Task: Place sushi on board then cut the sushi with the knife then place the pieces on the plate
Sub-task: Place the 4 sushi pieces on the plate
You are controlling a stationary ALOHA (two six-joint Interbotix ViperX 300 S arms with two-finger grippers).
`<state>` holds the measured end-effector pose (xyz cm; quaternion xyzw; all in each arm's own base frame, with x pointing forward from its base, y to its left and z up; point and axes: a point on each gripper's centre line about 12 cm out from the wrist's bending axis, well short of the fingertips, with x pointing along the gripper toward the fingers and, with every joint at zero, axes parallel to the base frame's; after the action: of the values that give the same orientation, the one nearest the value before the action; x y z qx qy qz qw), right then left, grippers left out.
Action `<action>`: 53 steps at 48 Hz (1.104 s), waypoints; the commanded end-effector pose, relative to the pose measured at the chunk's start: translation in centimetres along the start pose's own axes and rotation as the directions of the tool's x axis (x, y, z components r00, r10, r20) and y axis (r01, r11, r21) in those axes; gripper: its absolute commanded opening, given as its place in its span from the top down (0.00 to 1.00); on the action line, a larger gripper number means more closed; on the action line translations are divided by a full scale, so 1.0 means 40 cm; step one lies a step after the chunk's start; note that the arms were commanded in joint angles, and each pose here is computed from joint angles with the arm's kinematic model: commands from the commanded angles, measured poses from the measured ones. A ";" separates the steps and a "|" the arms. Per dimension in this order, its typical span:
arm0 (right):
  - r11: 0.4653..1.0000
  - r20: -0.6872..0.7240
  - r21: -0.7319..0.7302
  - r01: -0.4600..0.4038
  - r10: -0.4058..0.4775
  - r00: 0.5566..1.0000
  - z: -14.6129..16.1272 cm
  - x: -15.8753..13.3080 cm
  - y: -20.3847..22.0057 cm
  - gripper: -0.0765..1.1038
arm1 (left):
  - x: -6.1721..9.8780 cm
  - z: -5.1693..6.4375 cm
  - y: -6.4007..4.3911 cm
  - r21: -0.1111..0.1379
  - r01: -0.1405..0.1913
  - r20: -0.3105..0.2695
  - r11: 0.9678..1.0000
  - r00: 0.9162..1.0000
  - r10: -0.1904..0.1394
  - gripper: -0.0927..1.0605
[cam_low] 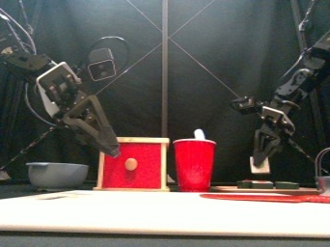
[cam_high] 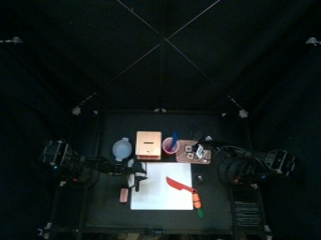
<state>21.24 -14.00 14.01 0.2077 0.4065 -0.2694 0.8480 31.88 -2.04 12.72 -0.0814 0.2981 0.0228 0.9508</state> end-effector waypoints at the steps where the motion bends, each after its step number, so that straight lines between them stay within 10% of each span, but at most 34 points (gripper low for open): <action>1: 1.000 -0.011 0.006 0.021 -0.021 1.000 0.004 0.012 -0.018 0.41 | 0.001 0.020 -0.001 -0.002 0.001 0.023 1.000 1.000 -0.001 0.28; 21: 0.999 -0.011 0.017 0.047 -0.047 0.999 0.011 0.015 -0.043 0.14 | 0.001 0.016 -0.001 0.000 0.002 0.020 1.000 1.000 -0.002 0.28; 53: 0.971 0.223 -0.184 -0.153 0.193 0.956 0.062 -0.176 0.139 0.13 | -0.007 0.028 -0.002 0.004 0.004 0.037 1.000 0.999 -0.004 0.28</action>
<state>21.99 -9.55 20.47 0.1469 0.3224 -0.1933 0.9149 31.92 -2.00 12.80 -0.0790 0.2974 0.0222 0.9512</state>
